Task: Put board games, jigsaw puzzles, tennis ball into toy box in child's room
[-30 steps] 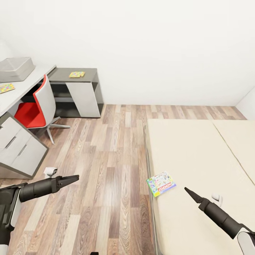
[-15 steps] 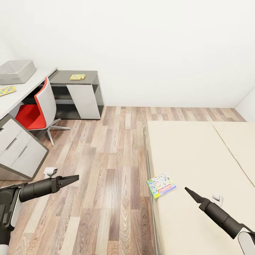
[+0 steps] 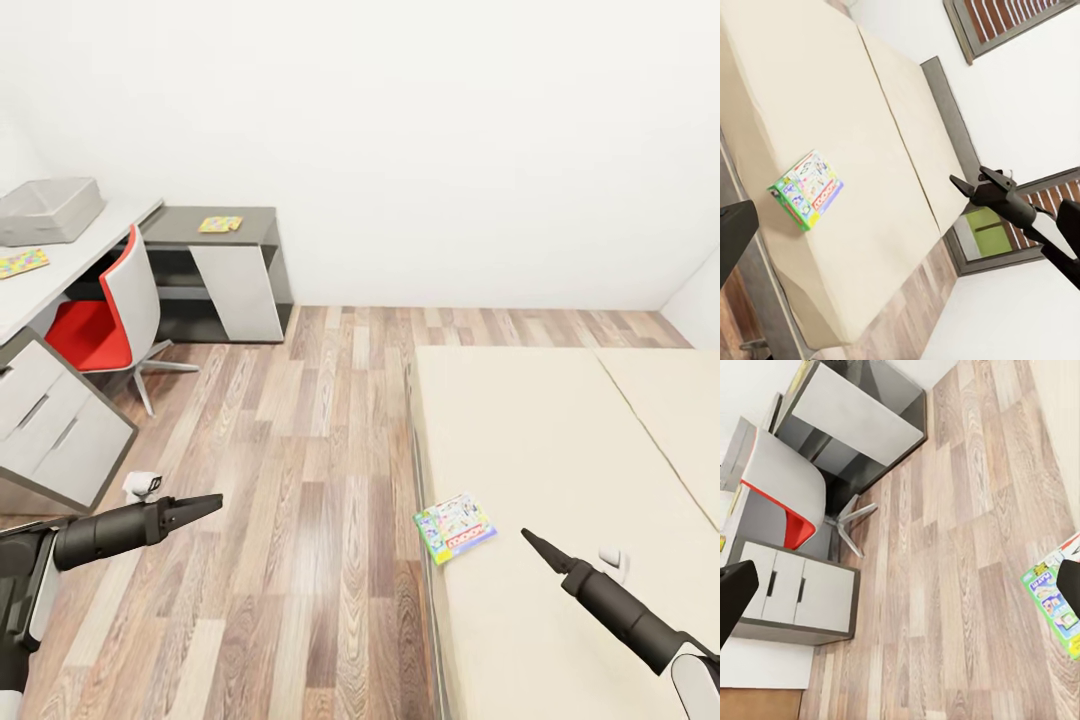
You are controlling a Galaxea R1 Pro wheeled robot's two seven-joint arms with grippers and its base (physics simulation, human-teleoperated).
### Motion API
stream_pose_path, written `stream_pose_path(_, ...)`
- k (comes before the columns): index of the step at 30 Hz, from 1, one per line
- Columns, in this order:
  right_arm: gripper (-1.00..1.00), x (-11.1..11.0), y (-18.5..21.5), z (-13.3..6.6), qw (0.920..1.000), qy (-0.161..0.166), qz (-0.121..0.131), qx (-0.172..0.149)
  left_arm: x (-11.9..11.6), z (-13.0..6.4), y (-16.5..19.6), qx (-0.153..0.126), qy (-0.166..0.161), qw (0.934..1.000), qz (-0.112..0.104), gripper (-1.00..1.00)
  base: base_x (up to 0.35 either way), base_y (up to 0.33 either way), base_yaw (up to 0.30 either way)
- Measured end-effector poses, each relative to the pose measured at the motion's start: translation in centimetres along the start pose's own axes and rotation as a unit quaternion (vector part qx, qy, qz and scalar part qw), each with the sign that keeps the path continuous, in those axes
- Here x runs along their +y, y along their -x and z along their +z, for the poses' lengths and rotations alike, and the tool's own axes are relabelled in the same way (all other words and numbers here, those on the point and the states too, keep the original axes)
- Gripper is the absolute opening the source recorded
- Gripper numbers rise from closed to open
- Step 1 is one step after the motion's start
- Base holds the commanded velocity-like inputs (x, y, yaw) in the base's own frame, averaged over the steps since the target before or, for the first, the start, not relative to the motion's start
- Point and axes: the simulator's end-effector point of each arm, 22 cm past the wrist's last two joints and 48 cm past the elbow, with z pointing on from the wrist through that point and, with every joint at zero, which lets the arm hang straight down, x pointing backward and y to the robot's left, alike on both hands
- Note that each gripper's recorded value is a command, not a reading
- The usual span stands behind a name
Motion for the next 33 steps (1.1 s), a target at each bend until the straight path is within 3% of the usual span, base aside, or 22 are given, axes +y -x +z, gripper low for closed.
stream_pose_path(33, 1.00, 1.9, 1.4, -0.2, 0.9997, 0.015, -0.011, -0.017, -2.2, -0.6, 1.4, -0.011, -0.006, 0.9996, 0.024, 1.00, 0.000, 0.000, 0.000)
